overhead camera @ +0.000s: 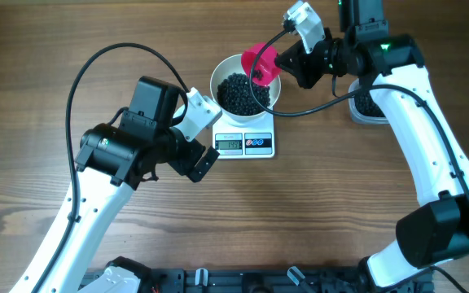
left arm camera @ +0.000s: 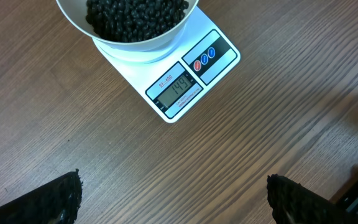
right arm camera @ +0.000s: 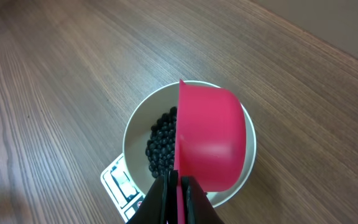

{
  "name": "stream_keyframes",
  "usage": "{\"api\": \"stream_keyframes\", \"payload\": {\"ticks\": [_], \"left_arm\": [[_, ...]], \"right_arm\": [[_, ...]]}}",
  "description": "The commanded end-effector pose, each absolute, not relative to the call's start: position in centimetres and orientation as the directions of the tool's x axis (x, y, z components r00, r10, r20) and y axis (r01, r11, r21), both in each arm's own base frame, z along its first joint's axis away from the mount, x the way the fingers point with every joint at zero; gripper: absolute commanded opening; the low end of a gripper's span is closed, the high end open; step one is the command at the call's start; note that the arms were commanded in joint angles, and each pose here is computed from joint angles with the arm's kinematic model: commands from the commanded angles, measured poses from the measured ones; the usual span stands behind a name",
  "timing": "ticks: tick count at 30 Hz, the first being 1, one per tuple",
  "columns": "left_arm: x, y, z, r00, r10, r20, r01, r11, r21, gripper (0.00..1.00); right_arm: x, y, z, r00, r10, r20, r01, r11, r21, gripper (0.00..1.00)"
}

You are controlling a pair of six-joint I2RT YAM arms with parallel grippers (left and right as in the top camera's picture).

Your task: Scoop item into bowl and weigh 150g on scale

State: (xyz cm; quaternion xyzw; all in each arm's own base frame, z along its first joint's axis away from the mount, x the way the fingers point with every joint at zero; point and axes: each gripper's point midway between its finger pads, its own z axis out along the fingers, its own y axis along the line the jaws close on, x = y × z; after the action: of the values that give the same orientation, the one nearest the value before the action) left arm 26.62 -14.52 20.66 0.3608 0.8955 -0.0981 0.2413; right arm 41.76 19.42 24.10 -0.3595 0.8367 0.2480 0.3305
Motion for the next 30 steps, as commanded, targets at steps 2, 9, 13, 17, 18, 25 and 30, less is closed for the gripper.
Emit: {"api": "stream_keyframes", "payload": {"ticks": [2, 9, 13, 17, 18, 25, 30], "left_arm": [[26.5, -14.5, 20.6, -0.612, 0.608, -0.505, 0.706, 0.708, -0.003, 1.0], [26.5, -14.5, 20.6, -0.612, 0.608, -0.505, 0.706, 0.708, -0.003, 1.0], [26.5, -14.5, 20.6, -0.612, 0.608, -0.505, 0.706, 0.708, -0.003, 1.0], [26.5, -14.5, 20.6, -0.612, 0.608, -0.505, 0.706, 0.708, -0.003, 1.0], [26.5, -14.5, 20.6, -0.612, 0.608, -0.505, 0.706, 0.708, -0.003, 1.0], [26.5, -14.5, 20.6, -0.612, 0.608, -0.505, 0.706, 0.708, -0.003, 1.0], [26.5, -14.5, 20.6, -0.612, 0.608, -0.505, 0.706, 0.708, -0.003, 1.0]], "right_arm": [[41.2, 19.6, 25.7, -0.503, -0.417, -0.757, -0.775, 0.606, 0.182, 0.04], [40.4, 19.9, 25.5, -0.443, -0.468, -0.765, -0.828, 0.541, 0.148, 0.04], [40.8, 19.7, 25.4, -0.477, -0.445, -0.758, -0.801, 0.576, 0.165, 0.04], [40.2, 20.1, 25.5, -0.451, -0.461, -0.764, -0.829, 0.533, 0.168, 0.04], [40.2, 20.0, 25.5, -0.448, -0.463, -0.765, -0.831, 0.532, 0.164, 0.05], [40.8, 19.5, 25.1, -0.463, -0.466, -0.754, -0.81, 0.568, 0.147, 0.04], [40.0, 19.7, 24.7, -0.429, -0.507, -0.748, -0.843, 0.522, 0.13, 0.04]]}}
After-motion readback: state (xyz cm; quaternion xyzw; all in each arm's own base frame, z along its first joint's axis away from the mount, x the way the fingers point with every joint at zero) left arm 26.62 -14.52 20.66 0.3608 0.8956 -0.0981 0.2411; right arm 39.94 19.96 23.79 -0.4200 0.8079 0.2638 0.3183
